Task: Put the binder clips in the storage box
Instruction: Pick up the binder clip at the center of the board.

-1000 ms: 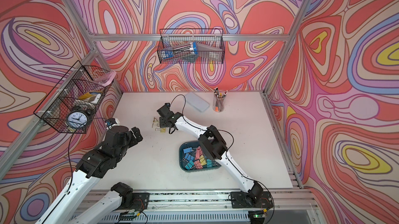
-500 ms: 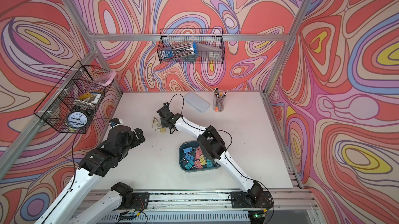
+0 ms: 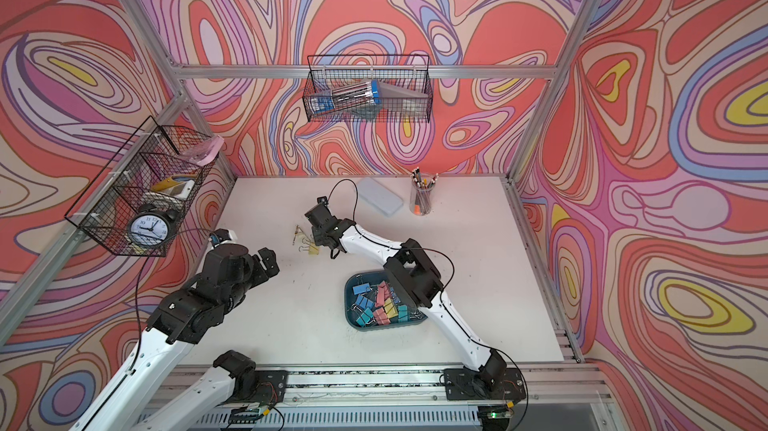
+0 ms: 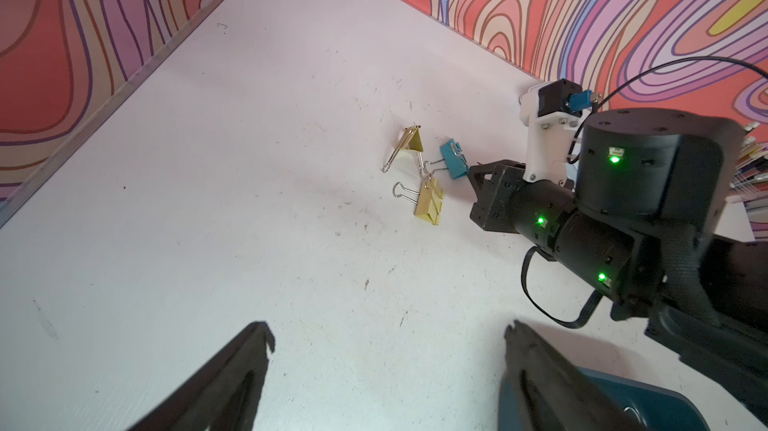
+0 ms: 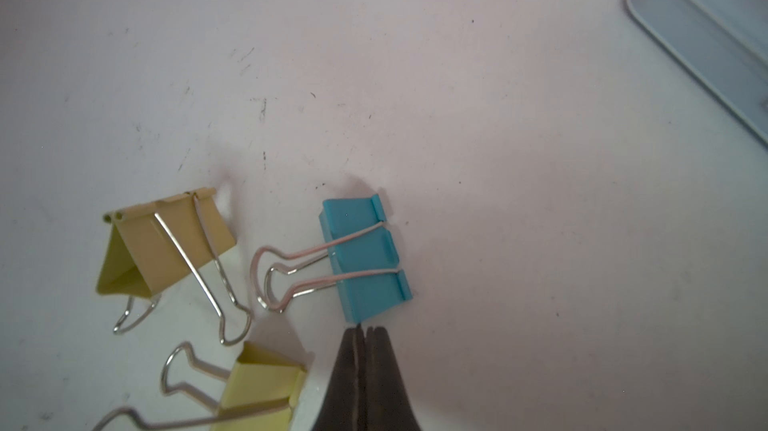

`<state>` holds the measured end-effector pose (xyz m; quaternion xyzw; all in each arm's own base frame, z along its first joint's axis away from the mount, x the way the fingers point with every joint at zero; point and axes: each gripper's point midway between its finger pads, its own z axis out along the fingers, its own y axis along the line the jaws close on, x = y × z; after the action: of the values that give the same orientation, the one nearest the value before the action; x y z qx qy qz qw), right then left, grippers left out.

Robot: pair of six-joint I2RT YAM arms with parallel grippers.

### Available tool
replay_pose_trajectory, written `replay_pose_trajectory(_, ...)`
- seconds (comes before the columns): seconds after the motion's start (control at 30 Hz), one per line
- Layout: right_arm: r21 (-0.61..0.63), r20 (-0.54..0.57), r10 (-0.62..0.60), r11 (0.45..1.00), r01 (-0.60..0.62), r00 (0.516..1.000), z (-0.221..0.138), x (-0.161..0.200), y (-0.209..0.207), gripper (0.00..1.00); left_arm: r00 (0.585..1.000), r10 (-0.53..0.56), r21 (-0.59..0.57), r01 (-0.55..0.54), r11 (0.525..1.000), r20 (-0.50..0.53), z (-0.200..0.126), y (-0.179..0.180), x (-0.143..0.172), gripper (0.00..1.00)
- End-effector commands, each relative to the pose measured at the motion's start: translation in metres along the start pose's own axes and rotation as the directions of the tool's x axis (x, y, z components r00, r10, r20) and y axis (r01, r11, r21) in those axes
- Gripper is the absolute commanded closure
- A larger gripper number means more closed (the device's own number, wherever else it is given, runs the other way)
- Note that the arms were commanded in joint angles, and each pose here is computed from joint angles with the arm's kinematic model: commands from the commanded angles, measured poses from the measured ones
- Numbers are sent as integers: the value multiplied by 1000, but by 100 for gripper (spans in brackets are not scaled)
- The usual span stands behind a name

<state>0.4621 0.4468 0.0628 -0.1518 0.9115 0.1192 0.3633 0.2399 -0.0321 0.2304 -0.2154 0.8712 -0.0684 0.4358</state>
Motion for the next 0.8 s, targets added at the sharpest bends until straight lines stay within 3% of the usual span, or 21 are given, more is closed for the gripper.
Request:
replay_pose_trajectory(0.0,-70,90,48,997,-42,995,-38,-35,11,99,1000,-2,-6,2,1000,-22,3,2,6,6)
replay_pose_trajectory(0.07,-91,101,53,995,-44,993,-48,-38,13,98,1000,-2,-4,2,1000,-26,4,2,7,6)
replay_pose_trajectory(0.2,-122,106,30,992,-17,994,-49,-40,19,78,1000,-4,-3,4,1000,-23,4,2,7,6)
replay_pose_trajectory(0.3,-110,91,-9,994,19,996,-35,-37,22,71,1000,4,11,-3,1000,-20,3,0,6,3)
replay_pose_trajectory(0.53,-84,89,-105,990,113,990,-1,-38,28,60,999,35,32,-34,999,-12,-2,-1,6,1)
replay_pose_trajectory(0.77,-19,81,-205,978,207,975,27,-27,21,57,999,47,39,-46,998,-9,-2,-2,6,1)
